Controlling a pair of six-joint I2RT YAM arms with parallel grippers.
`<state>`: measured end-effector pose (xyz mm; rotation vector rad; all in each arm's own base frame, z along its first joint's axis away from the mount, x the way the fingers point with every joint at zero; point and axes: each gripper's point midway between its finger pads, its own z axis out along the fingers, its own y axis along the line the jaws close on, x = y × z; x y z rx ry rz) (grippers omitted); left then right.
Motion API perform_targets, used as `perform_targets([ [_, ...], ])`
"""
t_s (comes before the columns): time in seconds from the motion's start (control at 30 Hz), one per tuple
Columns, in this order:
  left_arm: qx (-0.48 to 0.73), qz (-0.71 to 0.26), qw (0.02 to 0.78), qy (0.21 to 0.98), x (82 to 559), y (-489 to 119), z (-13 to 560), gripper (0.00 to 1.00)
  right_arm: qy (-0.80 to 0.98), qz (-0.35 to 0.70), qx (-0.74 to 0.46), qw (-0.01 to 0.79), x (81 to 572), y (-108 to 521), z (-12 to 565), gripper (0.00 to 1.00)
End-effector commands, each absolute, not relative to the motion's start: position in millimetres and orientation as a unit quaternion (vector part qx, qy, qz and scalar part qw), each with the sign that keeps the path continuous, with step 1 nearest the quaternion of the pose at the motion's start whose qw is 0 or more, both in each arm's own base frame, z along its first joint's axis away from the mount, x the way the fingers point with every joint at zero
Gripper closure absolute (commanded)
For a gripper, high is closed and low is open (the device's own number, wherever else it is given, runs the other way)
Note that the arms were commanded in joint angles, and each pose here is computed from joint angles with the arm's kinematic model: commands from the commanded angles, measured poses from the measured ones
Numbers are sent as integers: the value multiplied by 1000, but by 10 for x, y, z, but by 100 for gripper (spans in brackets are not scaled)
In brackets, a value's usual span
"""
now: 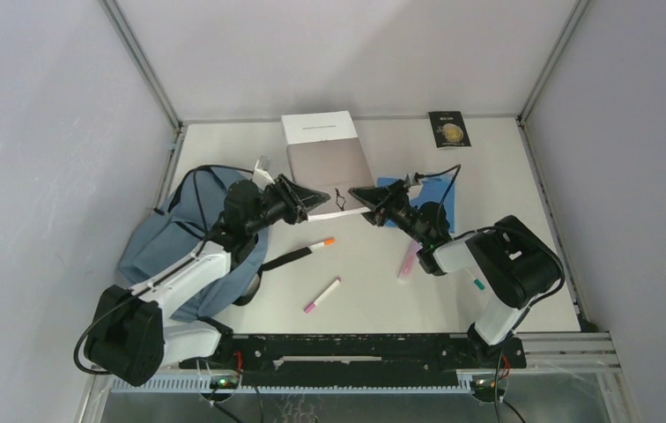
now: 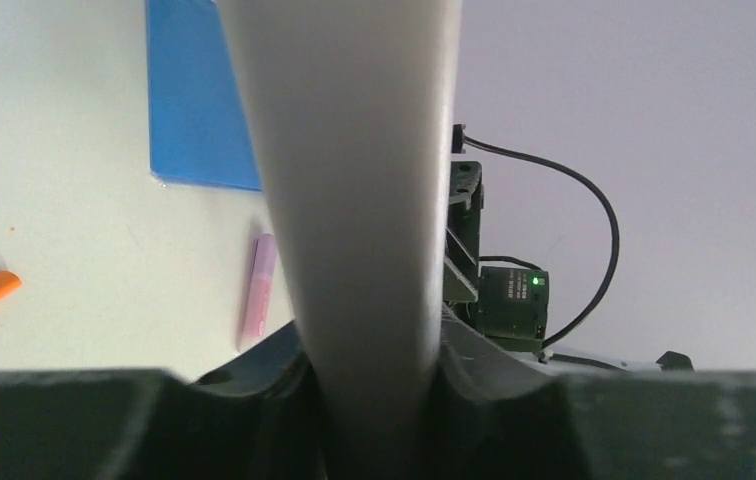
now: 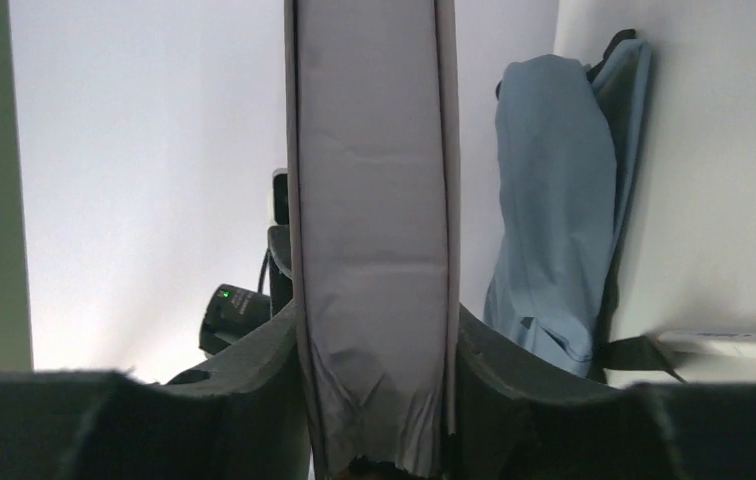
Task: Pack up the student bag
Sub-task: Pick up the book from the center of the board.
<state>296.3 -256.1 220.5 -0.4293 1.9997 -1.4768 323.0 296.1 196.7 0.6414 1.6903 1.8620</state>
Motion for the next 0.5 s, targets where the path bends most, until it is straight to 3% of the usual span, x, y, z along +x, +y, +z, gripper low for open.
perform_targets([
  [0.0,-129,-555,339,749,2892,-2568,2356,59,550,752,188,311,3220,2886,2619,61],
  [0.07,-121,-541,349,756,2881,-2532,2359,41,552,751,184,312,3238,2828,2630,73],
  [0.1,-117,-532,355,760,2881,-2510,2372,25,554,751,181,311,3248,2797,2630,79],
  [0.17,-108,-513,365,769,2879,-2459,2400,5,561,752,166,303,3240,2742,2645,90],
  [0.23,-101,-502,368,776,2880,-2401,2438,0,578,751,140,287,3219,2687,2648,100],
  [0.47,-109,-498,381,771,2944,-2016,2544,0,644,730,20,228,2977,2475,2646,100],
])
